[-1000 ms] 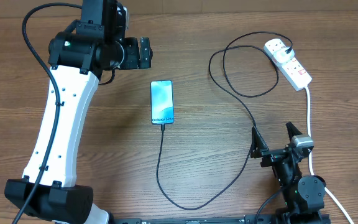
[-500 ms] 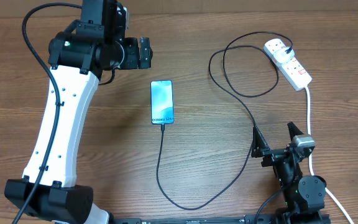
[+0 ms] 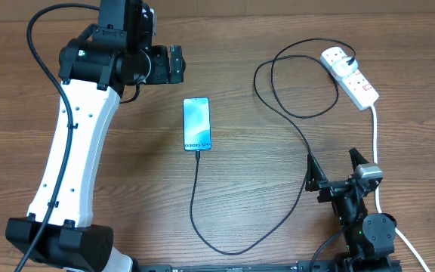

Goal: Plug charger to phone and switch on socket

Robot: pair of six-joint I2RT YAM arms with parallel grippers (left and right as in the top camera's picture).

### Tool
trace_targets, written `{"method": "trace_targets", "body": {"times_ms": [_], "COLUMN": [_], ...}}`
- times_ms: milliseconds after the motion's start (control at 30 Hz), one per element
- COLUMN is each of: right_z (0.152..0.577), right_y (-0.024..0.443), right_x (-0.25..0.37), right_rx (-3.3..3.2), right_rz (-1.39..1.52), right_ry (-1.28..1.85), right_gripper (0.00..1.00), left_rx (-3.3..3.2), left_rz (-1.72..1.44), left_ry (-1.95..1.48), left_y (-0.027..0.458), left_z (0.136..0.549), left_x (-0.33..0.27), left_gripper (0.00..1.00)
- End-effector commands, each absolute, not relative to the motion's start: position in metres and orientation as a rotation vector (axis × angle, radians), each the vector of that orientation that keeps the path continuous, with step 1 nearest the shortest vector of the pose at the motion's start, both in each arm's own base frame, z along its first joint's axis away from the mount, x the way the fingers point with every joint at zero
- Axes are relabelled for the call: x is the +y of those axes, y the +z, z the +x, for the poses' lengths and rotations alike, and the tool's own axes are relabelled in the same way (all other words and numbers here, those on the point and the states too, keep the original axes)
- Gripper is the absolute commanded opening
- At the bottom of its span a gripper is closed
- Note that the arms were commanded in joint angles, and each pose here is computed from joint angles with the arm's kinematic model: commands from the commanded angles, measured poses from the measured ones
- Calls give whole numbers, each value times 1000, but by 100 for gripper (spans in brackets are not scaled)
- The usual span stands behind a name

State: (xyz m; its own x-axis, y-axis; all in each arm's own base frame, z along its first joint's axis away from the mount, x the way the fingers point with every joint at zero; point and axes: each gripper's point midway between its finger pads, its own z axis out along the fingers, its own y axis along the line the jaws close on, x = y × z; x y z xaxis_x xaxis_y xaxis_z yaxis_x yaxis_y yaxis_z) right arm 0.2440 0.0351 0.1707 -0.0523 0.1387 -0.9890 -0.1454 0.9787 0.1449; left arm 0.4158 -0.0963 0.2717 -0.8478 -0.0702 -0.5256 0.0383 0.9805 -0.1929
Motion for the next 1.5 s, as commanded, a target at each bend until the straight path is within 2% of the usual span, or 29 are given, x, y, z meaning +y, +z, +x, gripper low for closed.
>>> {"method": "trace_targets", "body": {"times_ms": [0,867,1467], "right_z": [244,244,244], "right_y": [170,170,170], "right_x": [32,32,32], "right_rx": [1599,1599,1599], "right_rz": [2,2,2], "right_ry": [216,216,216], "right_gripper": [100,100,100], "left_rx": [2578,2582,2521], "left_rz": [-29,-29,15], "left_ry": [-255,-255,-272], "left_y": [268,266,299], "left_z": [417,417,393], "left_x": [-95,-96,-103], "left_gripper": [100,100,100]}}
